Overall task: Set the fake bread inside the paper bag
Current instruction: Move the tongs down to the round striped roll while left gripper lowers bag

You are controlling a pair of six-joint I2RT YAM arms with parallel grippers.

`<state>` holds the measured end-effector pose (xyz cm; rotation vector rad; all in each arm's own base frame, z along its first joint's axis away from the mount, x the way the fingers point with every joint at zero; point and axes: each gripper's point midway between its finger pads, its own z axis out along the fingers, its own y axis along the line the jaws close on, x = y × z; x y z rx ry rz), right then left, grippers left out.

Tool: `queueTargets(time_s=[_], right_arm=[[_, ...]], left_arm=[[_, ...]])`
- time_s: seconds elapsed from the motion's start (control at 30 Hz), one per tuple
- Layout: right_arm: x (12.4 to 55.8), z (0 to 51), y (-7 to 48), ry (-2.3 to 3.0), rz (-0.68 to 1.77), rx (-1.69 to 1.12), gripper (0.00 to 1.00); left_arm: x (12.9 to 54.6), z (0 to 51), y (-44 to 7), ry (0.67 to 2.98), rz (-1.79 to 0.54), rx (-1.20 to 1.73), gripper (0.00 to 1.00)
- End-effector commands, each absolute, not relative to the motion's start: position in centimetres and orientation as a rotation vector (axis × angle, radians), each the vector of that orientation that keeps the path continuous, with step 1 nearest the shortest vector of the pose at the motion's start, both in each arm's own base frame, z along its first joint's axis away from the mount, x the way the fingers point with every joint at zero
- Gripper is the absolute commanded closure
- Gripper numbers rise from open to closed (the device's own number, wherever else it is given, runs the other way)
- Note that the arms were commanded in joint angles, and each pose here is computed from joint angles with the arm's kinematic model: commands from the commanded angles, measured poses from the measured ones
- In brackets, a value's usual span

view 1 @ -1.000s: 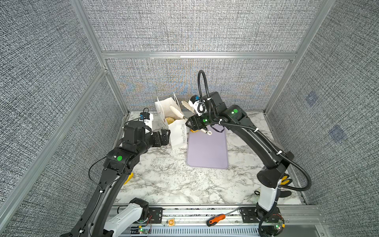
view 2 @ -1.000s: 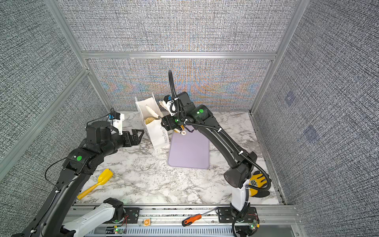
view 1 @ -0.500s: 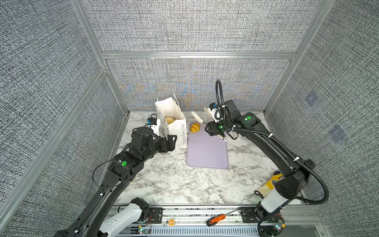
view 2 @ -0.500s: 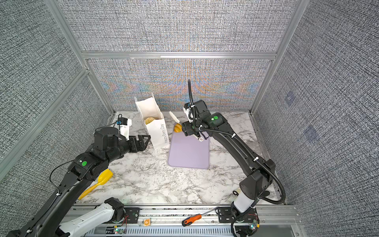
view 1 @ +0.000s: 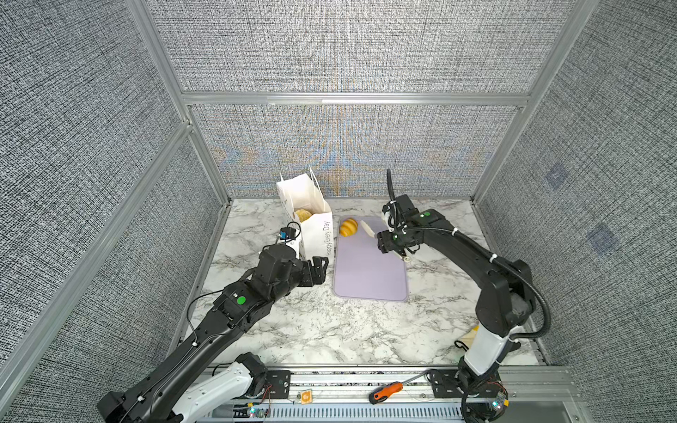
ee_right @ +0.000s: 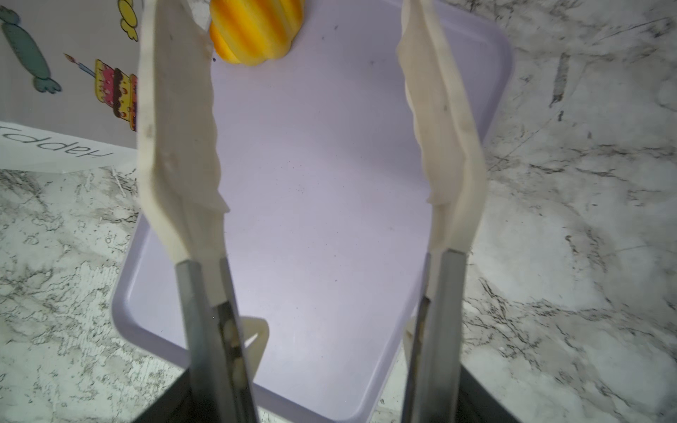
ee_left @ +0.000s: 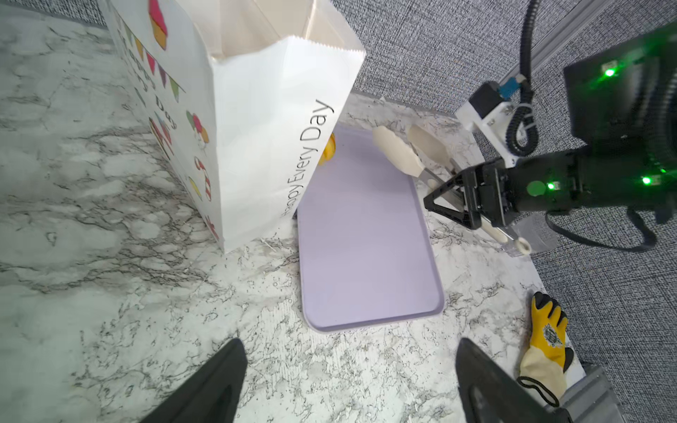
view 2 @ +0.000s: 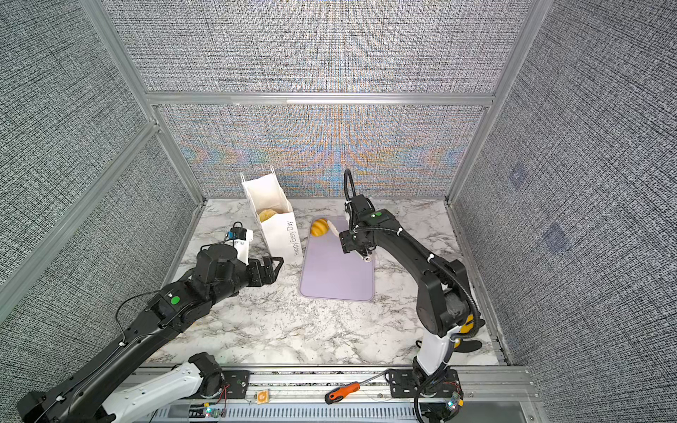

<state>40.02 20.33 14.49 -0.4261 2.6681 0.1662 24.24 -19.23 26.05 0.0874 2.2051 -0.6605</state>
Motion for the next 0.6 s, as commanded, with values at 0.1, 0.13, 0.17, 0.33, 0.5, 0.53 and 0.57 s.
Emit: queueTargets(time_s=[0.1, 0.13, 0.17, 0.33, 0.5, 0.53, 0.57], right_arm=[[41.8, 12.2, 22.1, 2.701, 0.225, -0.424, 0.27], [42.0, 11.8, 22.3, 2.708, 0.230, -0.428, 0.27], [42.2, 11.4, 22.6, 2.717, 0.238, -0.430, 0.27], [43.0, 10.1, 23.8, 2.739, 0.299, -0.424, 0.27], [43.7, 8.9, 24.8, 2.759, 0.329, -0.409, 0.27], [43.9, 8.8, 25.0, 2.759, 0.336, -0.406, 0.27], [44.2, 8.9, 25.3, 2.756, 0.345, -0.402, 0.27]], left_arm=[[24.6, 25.1, -21.3, 2.191, -0.713, 0.058, 0.09], [24.6, 24.8, -21.6, 2.196, -0.711, 0.058, 0.09], [24.6, 24.5, -21.8, 2.198, -0.711, 0.055, 0.09], [24.9, 23.3, -22.3, 2.201, -0.698, 0.024, 0.08], [25.2, 22.3, -22.6, 2.216, -0.692, 0.004, 0.08], [25.2, 22.2, -22.7, 2.218, -0.695, 0.008, 0.08], [25.3, 22.0, -22.8, 2.223, -0.693, 0.010, 0.08]])
